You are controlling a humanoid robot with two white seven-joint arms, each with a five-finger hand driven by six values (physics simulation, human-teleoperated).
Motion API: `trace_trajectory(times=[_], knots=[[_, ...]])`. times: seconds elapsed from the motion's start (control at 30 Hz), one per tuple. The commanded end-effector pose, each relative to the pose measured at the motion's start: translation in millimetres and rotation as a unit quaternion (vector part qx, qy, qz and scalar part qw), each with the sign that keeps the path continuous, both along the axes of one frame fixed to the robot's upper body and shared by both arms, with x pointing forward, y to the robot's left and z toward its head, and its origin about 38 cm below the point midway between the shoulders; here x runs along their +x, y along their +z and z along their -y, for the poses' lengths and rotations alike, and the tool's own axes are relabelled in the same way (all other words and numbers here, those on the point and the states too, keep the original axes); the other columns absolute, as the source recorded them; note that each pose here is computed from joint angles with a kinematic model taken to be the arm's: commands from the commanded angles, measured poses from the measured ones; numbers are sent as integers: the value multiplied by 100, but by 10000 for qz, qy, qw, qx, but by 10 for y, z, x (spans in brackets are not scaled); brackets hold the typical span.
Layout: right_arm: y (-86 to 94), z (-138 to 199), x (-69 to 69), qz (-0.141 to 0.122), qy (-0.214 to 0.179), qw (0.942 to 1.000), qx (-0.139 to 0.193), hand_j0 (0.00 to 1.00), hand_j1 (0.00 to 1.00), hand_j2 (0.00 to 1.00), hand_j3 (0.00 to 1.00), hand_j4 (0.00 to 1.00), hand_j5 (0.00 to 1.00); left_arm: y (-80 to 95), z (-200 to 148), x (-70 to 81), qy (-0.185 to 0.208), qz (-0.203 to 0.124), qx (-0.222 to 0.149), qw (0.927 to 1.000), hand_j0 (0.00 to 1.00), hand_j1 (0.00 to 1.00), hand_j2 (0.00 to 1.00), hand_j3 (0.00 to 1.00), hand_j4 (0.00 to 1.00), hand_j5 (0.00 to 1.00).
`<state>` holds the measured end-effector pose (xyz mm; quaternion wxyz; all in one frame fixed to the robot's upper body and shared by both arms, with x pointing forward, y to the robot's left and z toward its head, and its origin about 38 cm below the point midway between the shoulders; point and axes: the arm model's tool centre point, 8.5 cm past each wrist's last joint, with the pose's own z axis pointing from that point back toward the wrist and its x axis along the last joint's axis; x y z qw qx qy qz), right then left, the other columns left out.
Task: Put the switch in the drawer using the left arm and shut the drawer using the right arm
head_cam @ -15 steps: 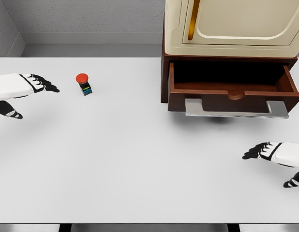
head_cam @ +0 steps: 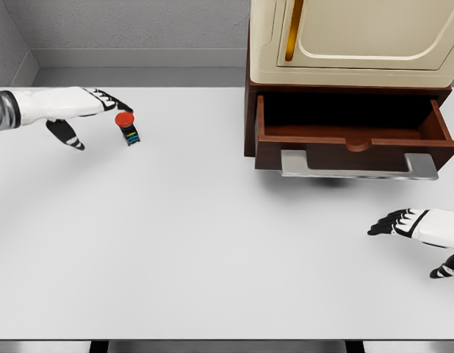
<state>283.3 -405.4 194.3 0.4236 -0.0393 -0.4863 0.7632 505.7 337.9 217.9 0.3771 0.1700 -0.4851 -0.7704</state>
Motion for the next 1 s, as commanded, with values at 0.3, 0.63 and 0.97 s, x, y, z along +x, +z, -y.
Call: trace_trajectory(times=[0.3, 0.63, 0.97], knots=[[1, 2, -2, -7, -29, 10000, 38, 100, 100, 100, 100, 100, 100, -283, 323, 319, 241, -324, -92, 9991, 100, 100, 100, 100, 100, 100], [277, 157, 60, 414, -259, 9988, -4, 42, 42, 42, 42, 42, 42, -239, 452, 392, 117, -189, 304, 9993, 97, 97, 97, 97, 97, 97], [370, 411, -95, 748, -854, 9932, 238, 43, 43, 43, 43, 43, 43, -221, 491, 414, 74, -117, 462, 9988, 96, 96, 96, 96, 96, 96]])
